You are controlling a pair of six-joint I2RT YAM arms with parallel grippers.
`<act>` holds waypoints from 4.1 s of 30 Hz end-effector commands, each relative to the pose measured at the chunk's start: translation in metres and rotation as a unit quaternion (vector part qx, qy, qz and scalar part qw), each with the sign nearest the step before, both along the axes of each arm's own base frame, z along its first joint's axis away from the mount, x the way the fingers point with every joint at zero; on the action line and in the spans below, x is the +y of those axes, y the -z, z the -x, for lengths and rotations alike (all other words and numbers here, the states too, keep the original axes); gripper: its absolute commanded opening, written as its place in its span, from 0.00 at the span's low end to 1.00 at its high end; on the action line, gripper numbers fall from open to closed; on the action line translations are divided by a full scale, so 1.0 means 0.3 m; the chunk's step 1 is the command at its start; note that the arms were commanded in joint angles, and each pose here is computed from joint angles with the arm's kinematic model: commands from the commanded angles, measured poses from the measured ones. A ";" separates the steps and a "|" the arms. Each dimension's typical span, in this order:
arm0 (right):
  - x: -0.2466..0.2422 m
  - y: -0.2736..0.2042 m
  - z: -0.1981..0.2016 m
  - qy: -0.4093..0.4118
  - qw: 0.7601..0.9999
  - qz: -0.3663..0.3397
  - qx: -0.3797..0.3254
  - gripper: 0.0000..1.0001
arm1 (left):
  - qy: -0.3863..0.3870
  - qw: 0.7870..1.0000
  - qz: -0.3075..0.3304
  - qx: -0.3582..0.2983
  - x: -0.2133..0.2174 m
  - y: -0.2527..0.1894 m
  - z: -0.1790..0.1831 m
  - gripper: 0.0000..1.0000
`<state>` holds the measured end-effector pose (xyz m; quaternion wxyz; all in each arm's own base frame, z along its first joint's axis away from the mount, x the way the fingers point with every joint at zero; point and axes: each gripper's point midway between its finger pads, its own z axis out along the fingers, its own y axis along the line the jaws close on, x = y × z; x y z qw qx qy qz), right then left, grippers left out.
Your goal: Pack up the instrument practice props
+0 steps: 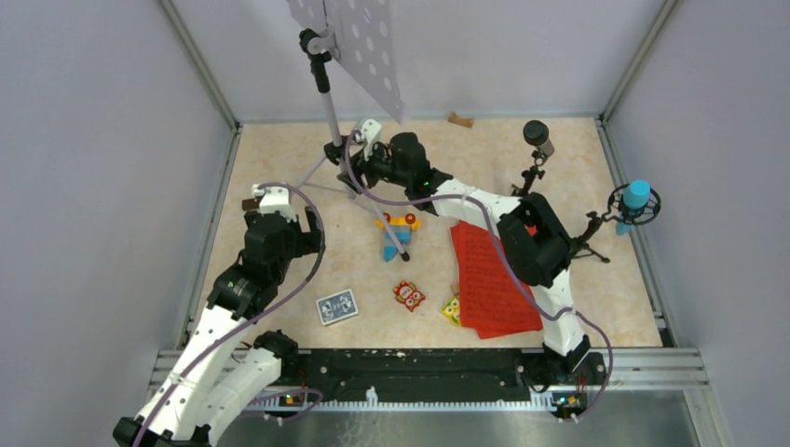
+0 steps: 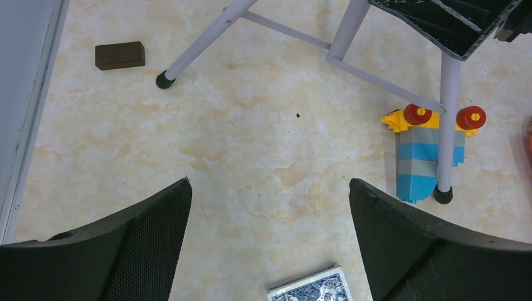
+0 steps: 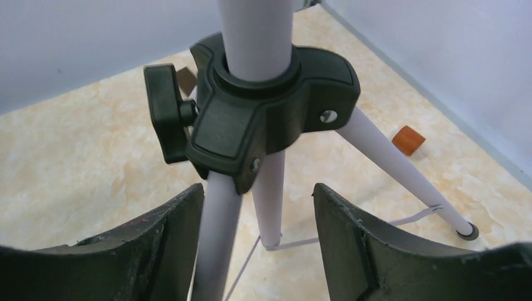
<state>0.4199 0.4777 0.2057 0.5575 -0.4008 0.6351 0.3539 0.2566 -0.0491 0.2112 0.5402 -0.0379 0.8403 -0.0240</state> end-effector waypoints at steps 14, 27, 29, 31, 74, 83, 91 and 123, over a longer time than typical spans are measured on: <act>0.053 -0.122 -0.004 -0.027 0.993 0.006 -0.117 0.00 | 0.022 1.000 0.008 -0.018 -0.029 -0.020 -0.023 0.99; -0.027 -0.110 -0.034 -0.253 0.957 -0.016 -0.142 0.00 | 0.068 0.996 -0.004 -0.051 -0.077 -0.041 -0.067 0.99; -0.035 -0.115 -0.041 -0.257 0.957 -0.022 -0.132 0.08 | 0.086 0.994 -0.016 -0.066 -0.096 -0.065 -0.098 0.99; -0.050 -0.158 -0.065 -0.228 0.964 -0.038 -0.129 0.30 | 0.092 0.993 -0.019 -0.075 -0.113 -0.088 -0.132 0.99; -0.542 -0.170 0.247 0.221 0.935 -0.139 0.241 0.54 | 0.291 0.953 0.086 -0.014 -0.372 0.083 -0.333 0.62; -0.542 -0.116 0.264 0.231 0.923 -0.141 0.274 0.53 | 0.332 0.937 0.107 -0.010 -0.409 0.068 -0.245 0.63; -0.528 -0.136 0.250 0.252 0.890 -0.195 0.325 0.46 | 0.241 0.969 0.049 -0.023 -0.313 0.087 -0.374 0.85; -0.449 -0.049 0.006 0.268 0.882 -0.158 0.355 0.43 | 0.341 0.934 0.090 0.052 -0.516 0.189 -0.214 0.72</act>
